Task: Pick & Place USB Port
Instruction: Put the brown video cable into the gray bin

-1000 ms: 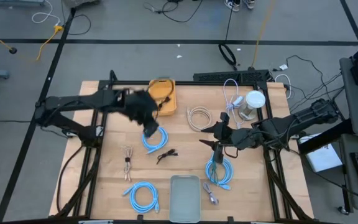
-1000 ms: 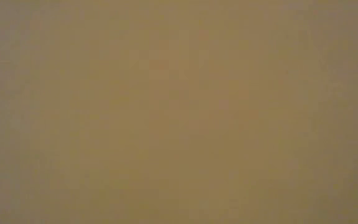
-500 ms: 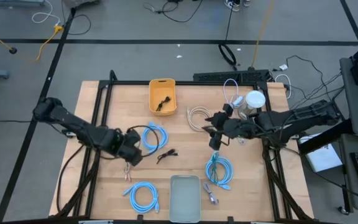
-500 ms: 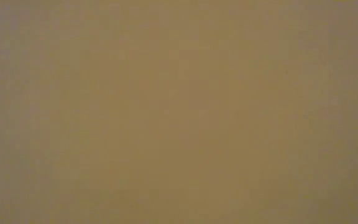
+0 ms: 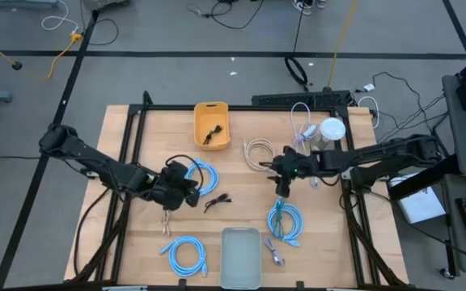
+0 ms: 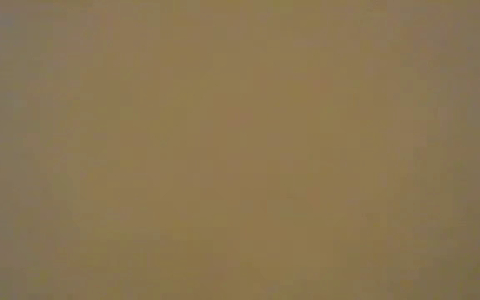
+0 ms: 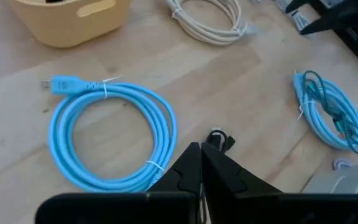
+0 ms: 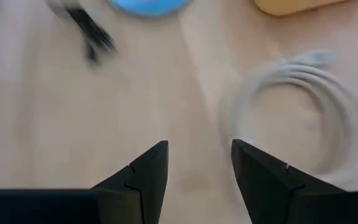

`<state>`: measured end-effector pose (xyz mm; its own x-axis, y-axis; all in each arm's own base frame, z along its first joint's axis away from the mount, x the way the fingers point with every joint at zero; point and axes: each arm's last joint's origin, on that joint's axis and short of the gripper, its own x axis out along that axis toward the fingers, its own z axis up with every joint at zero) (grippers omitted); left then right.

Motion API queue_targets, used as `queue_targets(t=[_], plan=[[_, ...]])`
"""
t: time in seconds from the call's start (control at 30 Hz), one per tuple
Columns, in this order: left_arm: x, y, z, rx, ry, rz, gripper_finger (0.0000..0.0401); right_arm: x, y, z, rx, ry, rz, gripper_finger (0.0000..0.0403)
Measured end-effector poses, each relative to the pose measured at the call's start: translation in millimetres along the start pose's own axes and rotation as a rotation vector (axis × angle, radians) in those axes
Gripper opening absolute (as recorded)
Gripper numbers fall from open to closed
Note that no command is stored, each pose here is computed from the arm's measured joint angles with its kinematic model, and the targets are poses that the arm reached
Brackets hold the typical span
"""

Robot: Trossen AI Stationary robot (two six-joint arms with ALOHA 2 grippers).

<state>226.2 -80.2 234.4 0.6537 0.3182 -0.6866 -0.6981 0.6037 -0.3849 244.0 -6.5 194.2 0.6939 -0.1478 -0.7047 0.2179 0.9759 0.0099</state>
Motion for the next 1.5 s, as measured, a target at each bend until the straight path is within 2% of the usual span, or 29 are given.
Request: queue_targets(t=[0.17, 0.3, 0.47, 0.6, 0.7, 0.83, 1.03, 1.27, 1.5], plan=[[3.7, 0.2, 5.0, -0.005, -0.003, -0.005, 0.0003, 0.1, -1.8, -0.2, -0.186, -0.002, -0.069, 0.0169], [6.2, -1.3, 10.7, -0.021, -0.021, -0.023, 0.0014, 5.5, -4.7, 2.0, -0.286, -0.014, -0.106, 0.0169], [10.3, -1.8, 17.4, -0.026, -0.006, -0.049, 0.0019, 23.5, -9.1, -2.9, -0.289, 0.037, -0.086, 0.0169], [11.6, -3.6, 20.4, -0.023, 0.007, -0.082, 0.0007, 43.1, -9.5, -8.7, -0.296, 0.113, -0.076, 0.0169], [11.6, -7.7, 23.0, -0.022, -0.002, -0.127, 0.0003, 55.5, -11.4, -4.4, -0.266, 0.140, -0.084, 0.0169], [10.9, -11.6, 25.1, -0.030, -0.018, -0.167, 0.0018, 66.1, -13.8, 11.9, -0.254, 0.126, -0.097, 0.0169], [10.8, -12.4, 25.0, -0.024, -0.008, -0.180, 0.0025, 78.4, -23.0, 26.8, -0.224, 0.113, -0.104, 0.0169], [10.5, -12.9, 24.4, -0.003, 0.006, -0.191, 0.0003, 88.7, -27.3, 14.8, -0.143, 0.184, -0.010, 0.0169], [10.6, -13.0, 24.5, -0.003, 0.005, -0.191, 0.0021, 96.1, -26.6, 10.6, -0.131, 0.202, -0.003, 0.0167]])
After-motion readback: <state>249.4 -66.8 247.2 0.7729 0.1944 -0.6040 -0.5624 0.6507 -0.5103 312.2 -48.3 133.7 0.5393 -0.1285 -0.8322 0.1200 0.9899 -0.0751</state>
